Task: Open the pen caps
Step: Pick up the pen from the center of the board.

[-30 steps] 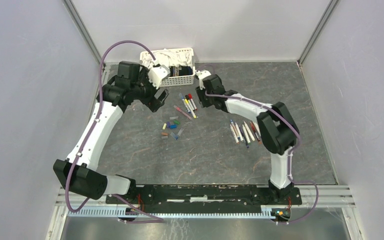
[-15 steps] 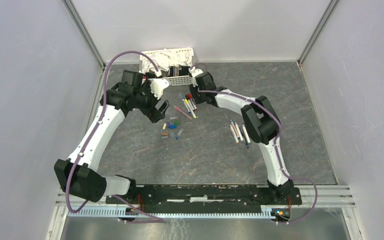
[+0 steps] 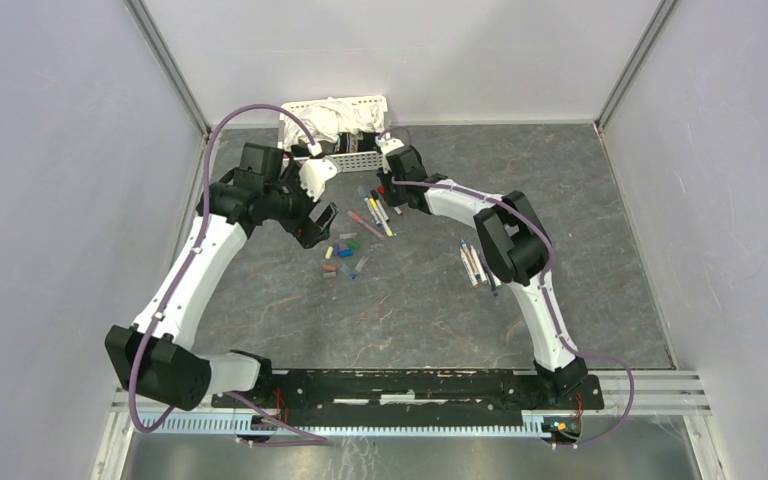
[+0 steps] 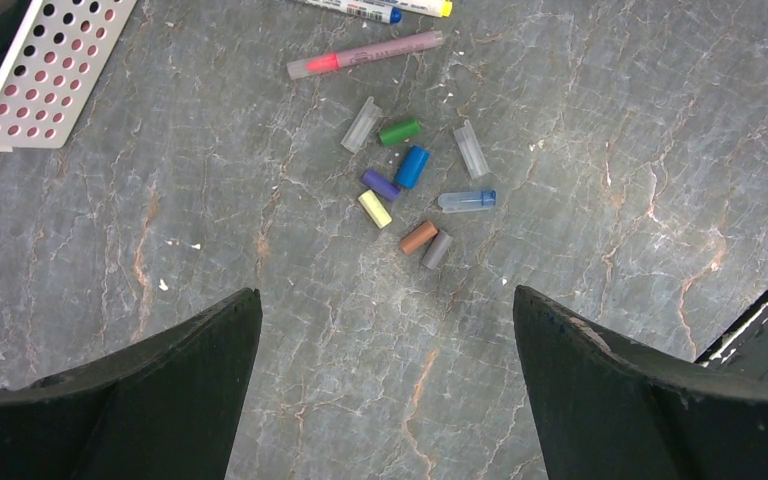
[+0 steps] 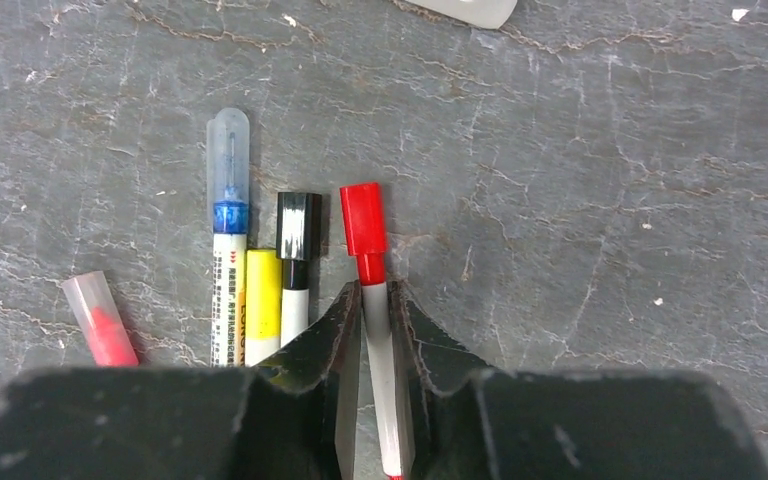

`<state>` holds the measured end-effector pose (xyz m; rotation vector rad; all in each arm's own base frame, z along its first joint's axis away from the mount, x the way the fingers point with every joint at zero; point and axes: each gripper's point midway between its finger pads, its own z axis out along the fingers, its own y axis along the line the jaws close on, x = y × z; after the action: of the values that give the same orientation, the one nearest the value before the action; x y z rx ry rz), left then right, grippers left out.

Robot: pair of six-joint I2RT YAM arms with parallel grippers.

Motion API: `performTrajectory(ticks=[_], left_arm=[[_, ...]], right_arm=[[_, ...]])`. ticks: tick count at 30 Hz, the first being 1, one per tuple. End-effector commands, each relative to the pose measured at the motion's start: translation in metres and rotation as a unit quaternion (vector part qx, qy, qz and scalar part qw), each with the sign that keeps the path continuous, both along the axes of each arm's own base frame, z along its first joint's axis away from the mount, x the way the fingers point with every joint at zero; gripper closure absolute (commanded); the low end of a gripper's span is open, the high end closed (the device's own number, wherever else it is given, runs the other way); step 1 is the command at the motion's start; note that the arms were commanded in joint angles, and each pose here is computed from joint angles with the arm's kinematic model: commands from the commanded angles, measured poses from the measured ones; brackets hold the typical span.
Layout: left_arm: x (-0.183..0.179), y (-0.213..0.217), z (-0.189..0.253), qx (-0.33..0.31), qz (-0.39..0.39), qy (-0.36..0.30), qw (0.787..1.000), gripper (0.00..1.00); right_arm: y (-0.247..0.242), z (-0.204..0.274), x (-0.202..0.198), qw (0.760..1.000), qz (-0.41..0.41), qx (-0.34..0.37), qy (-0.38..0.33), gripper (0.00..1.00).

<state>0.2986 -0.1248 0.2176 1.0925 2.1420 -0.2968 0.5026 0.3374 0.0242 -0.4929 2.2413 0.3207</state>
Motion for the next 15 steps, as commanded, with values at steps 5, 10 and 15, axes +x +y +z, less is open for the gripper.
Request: performTrajectory(ticks=[5,10,15], left_arm=[[-0.007,-0.005,0.009,-0.013,-0.027,-0.006,1.000,0.00],[-0.017,-0.015,0.005,-0.020,-0.098,-0.016,0.995,0.00],[-0.019,-0.028,-0.009,-0.024,-0.162,-0.027,0.986,0.00]], right_arm=[[-0.044,-0.009,-0.042,0.999,-0.016,-0.040,0.004,0.90],[-0.044,0.037,-0.077,0.998,0.029,0.050,-0.015,1.00],[-0.021,0.088,-0.123,0.980,0.138,0.146,-0.005,1.00]])
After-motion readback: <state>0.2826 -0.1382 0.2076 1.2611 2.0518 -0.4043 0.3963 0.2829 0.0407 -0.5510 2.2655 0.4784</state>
